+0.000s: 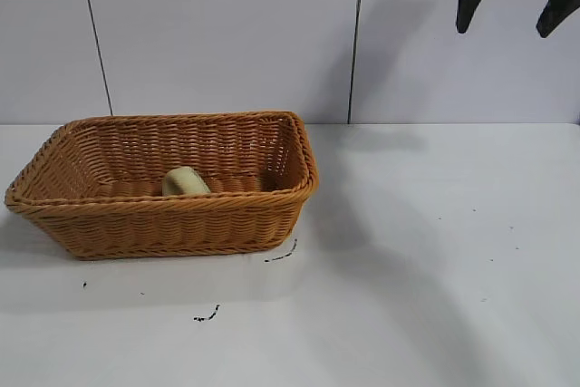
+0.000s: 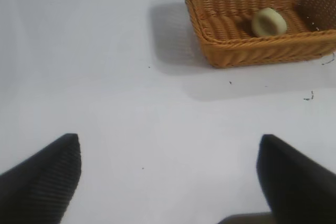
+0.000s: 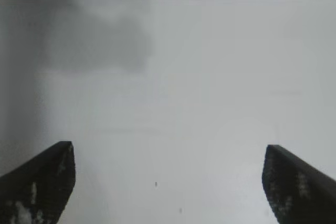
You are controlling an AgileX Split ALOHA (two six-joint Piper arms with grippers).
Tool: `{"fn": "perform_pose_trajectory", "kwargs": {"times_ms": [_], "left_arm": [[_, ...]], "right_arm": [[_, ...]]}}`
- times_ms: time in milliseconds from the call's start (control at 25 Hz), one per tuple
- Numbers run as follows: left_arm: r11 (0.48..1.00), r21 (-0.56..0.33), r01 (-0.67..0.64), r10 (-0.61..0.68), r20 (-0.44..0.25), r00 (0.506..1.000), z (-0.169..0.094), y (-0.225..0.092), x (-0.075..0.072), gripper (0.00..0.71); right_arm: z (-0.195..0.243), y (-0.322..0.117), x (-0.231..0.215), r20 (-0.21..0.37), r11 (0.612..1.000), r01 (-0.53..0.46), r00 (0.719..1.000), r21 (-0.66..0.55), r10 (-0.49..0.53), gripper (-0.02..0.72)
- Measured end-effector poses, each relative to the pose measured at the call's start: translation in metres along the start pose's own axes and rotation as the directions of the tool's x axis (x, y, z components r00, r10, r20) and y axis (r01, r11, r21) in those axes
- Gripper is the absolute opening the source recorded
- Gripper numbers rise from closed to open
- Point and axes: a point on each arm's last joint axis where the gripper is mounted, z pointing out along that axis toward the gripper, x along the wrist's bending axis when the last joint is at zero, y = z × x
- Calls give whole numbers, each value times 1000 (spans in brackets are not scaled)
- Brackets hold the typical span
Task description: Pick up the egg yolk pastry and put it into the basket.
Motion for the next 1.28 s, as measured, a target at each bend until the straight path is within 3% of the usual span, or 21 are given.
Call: {"fn": "perform_pose_trajectory", "kwargs": {"times_ms": [320,720,1040,1280], "left_arm": [[1000,0,0,0,0,1000,0,0,0,693],[1000,0,0,0,0,1000,0,0,0,693],[1000,0,0,0,0,1000,0,0,0,693],[1000,0,0,0,0,1000,0,0,0,693]], "right_arm": [[-61,-98,-2,-11,991,29,1000,130,-27,695],[-116,-243,-6,-25,992,33,999,124,-30,695],[-120,-342,-8,-35,989,18,999,-146,-24,695],[-141,-388,-8,-58,938,-7,998,-346,-14,695]]}}
